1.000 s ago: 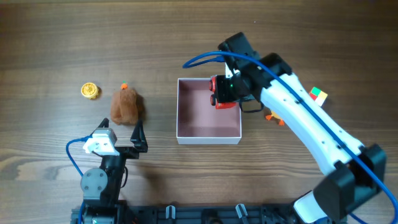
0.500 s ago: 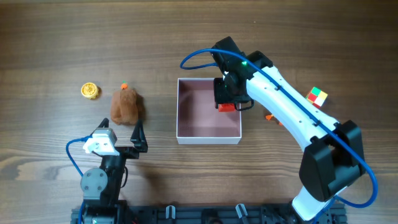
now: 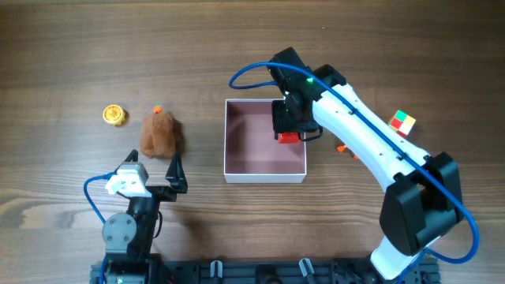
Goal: Pack container
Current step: 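Release the truck in the box and move right gripper to cube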
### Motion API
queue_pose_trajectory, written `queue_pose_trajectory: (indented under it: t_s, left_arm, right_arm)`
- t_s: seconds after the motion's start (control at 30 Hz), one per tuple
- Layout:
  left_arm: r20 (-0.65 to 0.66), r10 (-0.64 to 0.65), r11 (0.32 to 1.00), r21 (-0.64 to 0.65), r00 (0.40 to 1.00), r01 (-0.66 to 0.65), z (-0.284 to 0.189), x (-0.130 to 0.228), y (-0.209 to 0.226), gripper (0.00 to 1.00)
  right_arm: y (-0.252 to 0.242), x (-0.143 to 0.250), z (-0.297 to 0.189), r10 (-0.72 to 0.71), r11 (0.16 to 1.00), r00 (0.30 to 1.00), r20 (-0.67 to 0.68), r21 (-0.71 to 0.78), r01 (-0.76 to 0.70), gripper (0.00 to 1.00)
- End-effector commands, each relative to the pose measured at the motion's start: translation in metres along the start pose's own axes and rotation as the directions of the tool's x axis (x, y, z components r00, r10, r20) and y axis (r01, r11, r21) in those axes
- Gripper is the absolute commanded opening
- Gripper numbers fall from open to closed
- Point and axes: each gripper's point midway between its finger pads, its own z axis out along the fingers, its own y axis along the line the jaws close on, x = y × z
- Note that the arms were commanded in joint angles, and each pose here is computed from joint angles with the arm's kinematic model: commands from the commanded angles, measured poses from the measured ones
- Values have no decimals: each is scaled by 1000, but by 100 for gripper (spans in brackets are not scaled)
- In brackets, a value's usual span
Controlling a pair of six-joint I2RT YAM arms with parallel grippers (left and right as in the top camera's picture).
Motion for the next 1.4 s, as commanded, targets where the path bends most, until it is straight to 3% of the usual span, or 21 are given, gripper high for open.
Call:
queue_pose_trajectory:
  t_s: [0.0, 0.43, 0.67, 0.73, 0.83, 0.97, 1.07, 1.13, 1.2, 1.37]
  left_arm:
    - [-6, 8, 1000, 10, 1000, -8, 0, 3, -1, 100]
    - [-6, 8, 1000, 11, 1000, -8, 0, 3, -1, 100]
    - [-6, 8, 1000, 10, 1000, -8, 0, 3, -1, 100]
    - [-6, 8, 1000, 10, 1000, -8, 0, 3, -1, 100]
    - [-6, 8, 1000, 10, 1000, -8, 0, 3, -1, 100]
    - [-6, 8, 1000, 10, 1000, -8, 0, 3, -1, 100]
    - [-6, 8, 1000, 11, 1000, -8, 0, 3, -1, 100]
    - [-6, 8, 1000, 11, 1000, -8, 0, 3, -1, 100]
    - [-6, 8, 1000, 10, 1000, -8, 0, 3, -1, 100]
    - [-6, 8, 1000, 11, 1000, -8, 0, 3, -1, 100]
  right_arm:
    - [-1, -1, 3, 14, 1000, 1000, 4, 13, -14, 48]
    - [3, -12, -2, 15, 1000, 999, 40, -6, -14, 54]
    - [9, -42, -42, -57, 998, 988, 143, -23, 61, 62]
    - [-7, -56, -68, -54, 998, 979, 194, 36, 48, 69]
    - [-54, -67, -109, -1, 987, 967, 254, 155, -39, 98]
    - [-137, -56, -154, 122, 936, 947, 299, 282, -210, 100]
    - [-172, -45, -162, 246, 923, 928, 280, 224, -313, 100]
    - [-184, -42, -156, 328, 919, 913, 242, 141, -368, 100]
    - [-203, -38, -148, 375, 898, 900, 223, 151, -412, 100]
    - [-218, -47, -99, 334, 925, 927, 169, 133, -357, 99]
